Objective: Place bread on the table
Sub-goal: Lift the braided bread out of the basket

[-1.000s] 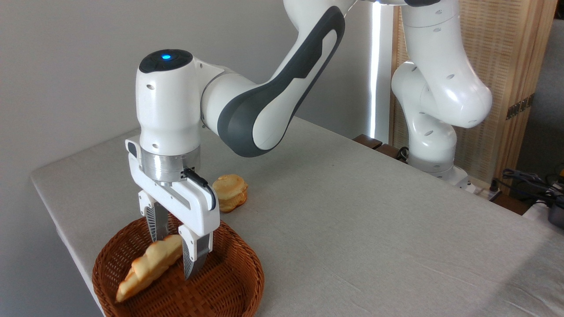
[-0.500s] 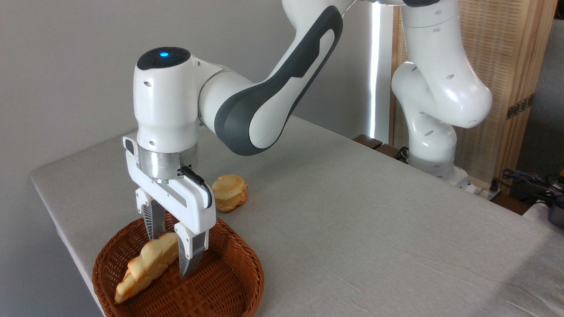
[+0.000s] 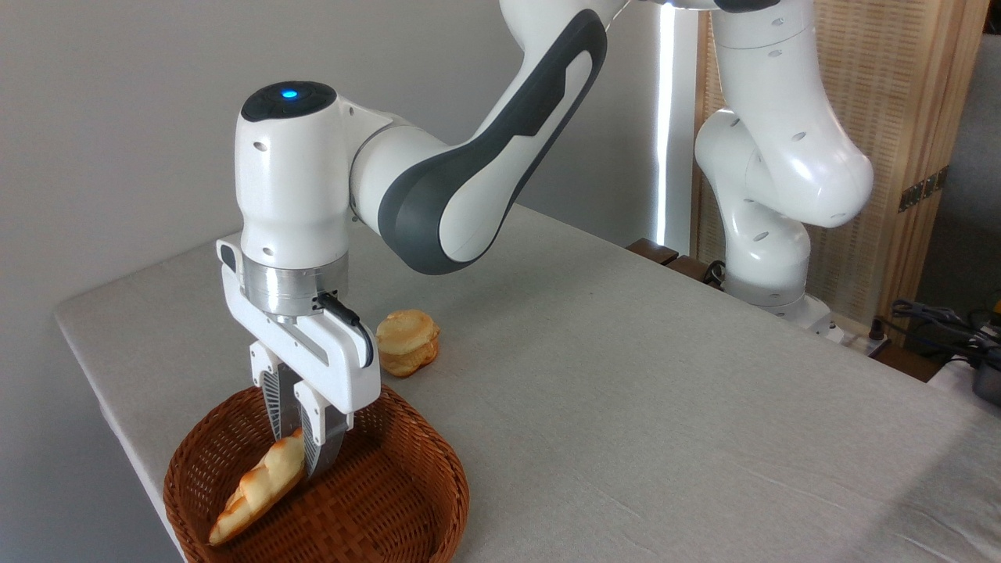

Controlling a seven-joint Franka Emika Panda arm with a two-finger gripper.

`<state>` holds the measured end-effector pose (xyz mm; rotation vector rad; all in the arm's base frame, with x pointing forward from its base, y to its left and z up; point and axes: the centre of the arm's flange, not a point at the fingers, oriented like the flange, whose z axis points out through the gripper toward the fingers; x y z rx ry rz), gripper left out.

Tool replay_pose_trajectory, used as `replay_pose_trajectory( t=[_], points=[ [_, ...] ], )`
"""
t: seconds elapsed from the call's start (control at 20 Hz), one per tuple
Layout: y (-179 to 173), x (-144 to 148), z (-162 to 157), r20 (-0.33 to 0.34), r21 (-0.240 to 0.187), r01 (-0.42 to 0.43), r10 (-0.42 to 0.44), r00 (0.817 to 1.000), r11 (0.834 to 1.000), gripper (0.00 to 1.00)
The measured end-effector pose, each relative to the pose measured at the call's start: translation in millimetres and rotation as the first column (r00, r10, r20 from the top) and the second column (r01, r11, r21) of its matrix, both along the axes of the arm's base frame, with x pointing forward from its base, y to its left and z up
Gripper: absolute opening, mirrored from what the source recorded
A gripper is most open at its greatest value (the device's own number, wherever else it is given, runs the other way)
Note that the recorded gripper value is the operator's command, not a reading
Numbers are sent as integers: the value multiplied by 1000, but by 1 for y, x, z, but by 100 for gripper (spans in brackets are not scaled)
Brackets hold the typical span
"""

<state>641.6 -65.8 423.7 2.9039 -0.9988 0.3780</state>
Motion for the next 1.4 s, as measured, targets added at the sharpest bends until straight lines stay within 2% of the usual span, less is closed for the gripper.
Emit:
replay_pose_trajectory(
  t=[0.6,0.75,1.1,1.4],
  points=[
    [-1,1,2,5,-1,2,-2,1000,1000,20],
    [-1,1,6,12,-2,2,-2,1000,1000,23],
    [2,-11,64,76,-19,4,-2,997,1000,26],
    [13,-46,110,-9,-23,20,-20,1000,1000,26]
  ],
)
